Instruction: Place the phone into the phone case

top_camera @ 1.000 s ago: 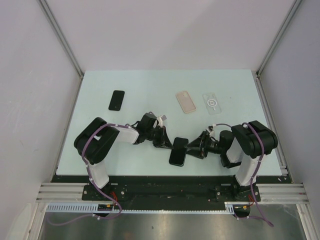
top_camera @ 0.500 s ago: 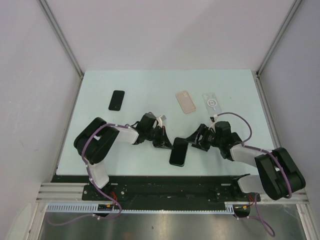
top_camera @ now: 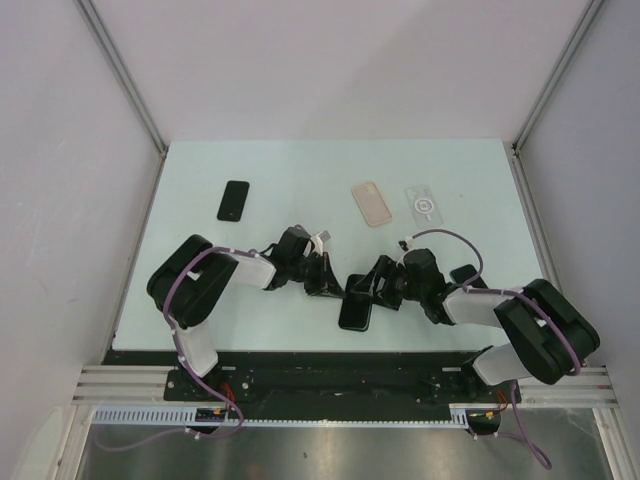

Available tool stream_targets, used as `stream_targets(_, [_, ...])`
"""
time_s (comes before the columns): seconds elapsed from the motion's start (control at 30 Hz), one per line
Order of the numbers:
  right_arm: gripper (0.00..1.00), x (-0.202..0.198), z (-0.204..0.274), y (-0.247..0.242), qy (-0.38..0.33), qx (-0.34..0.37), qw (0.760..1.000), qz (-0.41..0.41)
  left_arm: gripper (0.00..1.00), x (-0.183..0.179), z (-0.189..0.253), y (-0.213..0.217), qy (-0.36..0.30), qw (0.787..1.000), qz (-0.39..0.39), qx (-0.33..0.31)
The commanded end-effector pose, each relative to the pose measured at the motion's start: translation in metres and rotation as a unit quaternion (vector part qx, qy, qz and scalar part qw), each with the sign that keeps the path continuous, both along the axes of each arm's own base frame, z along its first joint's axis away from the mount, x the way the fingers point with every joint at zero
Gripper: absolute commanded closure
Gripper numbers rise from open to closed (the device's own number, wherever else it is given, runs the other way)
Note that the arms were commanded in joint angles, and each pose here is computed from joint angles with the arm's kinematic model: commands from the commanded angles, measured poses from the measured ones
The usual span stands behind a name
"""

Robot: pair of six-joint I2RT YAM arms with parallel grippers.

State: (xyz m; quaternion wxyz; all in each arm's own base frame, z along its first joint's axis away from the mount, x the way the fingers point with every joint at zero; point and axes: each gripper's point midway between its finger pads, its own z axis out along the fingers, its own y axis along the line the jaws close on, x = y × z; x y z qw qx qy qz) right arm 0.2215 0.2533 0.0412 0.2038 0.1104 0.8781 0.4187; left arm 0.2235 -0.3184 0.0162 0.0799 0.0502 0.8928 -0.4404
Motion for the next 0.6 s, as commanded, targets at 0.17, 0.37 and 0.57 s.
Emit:
stream_targets(0.17, [0.32,-0.01,-0.001,0.013,-0.008,0.032,0.999,0.022,1.0,-0.042,-0.038,0.027,0.073,0.995,-0.007,0.063])
stream_targets(0.37, [0.36,-0.009,0.01,-0.002,-0.032,0.003,0.999,0.003,1.0,-0.04,-0.036,0.027,0.072,0.996,-0.004,0.061])
stream_targets(0.57, [0.48,-0.011,0.02,-0.003,-0.053,0.023,0.998,0.005,1.0,-0.041,-0.035,0.025,0.072,0.996,-0.004,0.052])
